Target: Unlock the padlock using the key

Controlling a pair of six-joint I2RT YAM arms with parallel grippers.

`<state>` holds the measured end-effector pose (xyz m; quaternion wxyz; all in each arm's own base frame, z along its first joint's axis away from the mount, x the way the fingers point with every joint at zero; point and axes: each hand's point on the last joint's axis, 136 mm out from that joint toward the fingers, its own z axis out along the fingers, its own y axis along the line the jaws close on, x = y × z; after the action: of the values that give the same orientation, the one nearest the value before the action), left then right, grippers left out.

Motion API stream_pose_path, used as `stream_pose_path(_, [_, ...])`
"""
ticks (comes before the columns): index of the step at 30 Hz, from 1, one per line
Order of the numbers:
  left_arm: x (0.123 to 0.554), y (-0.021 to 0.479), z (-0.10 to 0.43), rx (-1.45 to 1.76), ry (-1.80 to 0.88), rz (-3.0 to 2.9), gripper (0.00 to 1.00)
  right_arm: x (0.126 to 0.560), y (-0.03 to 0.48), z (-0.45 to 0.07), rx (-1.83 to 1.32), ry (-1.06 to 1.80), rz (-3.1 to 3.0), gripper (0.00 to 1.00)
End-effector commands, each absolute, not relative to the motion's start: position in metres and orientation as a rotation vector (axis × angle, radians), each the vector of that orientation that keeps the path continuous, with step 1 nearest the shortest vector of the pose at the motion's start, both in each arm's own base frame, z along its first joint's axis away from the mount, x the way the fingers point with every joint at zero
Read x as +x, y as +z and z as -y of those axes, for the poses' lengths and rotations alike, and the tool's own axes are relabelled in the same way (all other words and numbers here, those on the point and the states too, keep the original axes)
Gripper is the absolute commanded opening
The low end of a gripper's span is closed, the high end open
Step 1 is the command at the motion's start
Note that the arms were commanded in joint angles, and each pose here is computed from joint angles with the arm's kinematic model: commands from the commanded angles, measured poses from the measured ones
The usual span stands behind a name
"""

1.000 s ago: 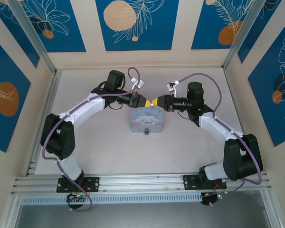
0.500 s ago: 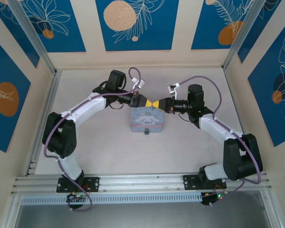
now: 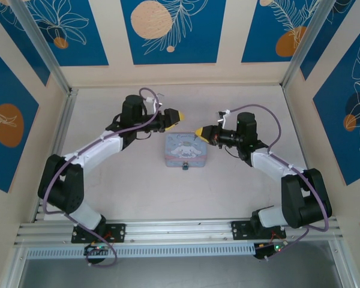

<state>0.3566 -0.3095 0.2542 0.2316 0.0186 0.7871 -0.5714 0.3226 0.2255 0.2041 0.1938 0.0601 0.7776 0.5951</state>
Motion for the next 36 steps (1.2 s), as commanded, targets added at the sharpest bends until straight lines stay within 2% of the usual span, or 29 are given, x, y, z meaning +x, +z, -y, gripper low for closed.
stream_pose_path(1, [0.373,0.28,0.302,-0.256,-1.615,-2.011,0.65,0.338,0.21,-0.225,0.365,1.662,-2.107,0.0])
stream_pose_path(6, [0.363,0.27,0.312,-0.323,-1.611,-2.006,0.61,0.343,0.222,-0.241,0.414,1.697,-2.056,0.0])
stream_pose_path(10, [0.361,0.263,0.316,-0.368,-1.627,-1.985,0.51,0.342,0.229,-0.255,0.402,1.715,-2.052,0.0])
stream_pose_path(15, [0.365,0.262,0.317,-0.411,-1.663,-1.938,0.44,0.341,0.231,-0.264,0.401,1.714,-2.048,0.0])
stream_pose_path(21, [0.362,0.252,0.317,-0.429,-1.644,-1.959,0.44,0.341,0.232,-0.264,0.409,1.706,-2.041,0.0])
stream_pose_path(29, [0.358,0.238,0.316,-0.449,-1.63,-1.99,0.52,0.343,0.232,-0.264,0.417,1.703,-2.035,0.0])
stream_pose_path(32, [0.357,0.24,0.318,-0.444,-1.64,-1.982,0.51,0.343,0.233,-0.265,0.415,1.706,-2.034,0.0])
stream_pose_path(36, [0.357,0.245,0.323,-0.435,-1.654,-1.976,0.45,0.344,0.233,-0.267,0.414,1.712,-2.033,0.0])
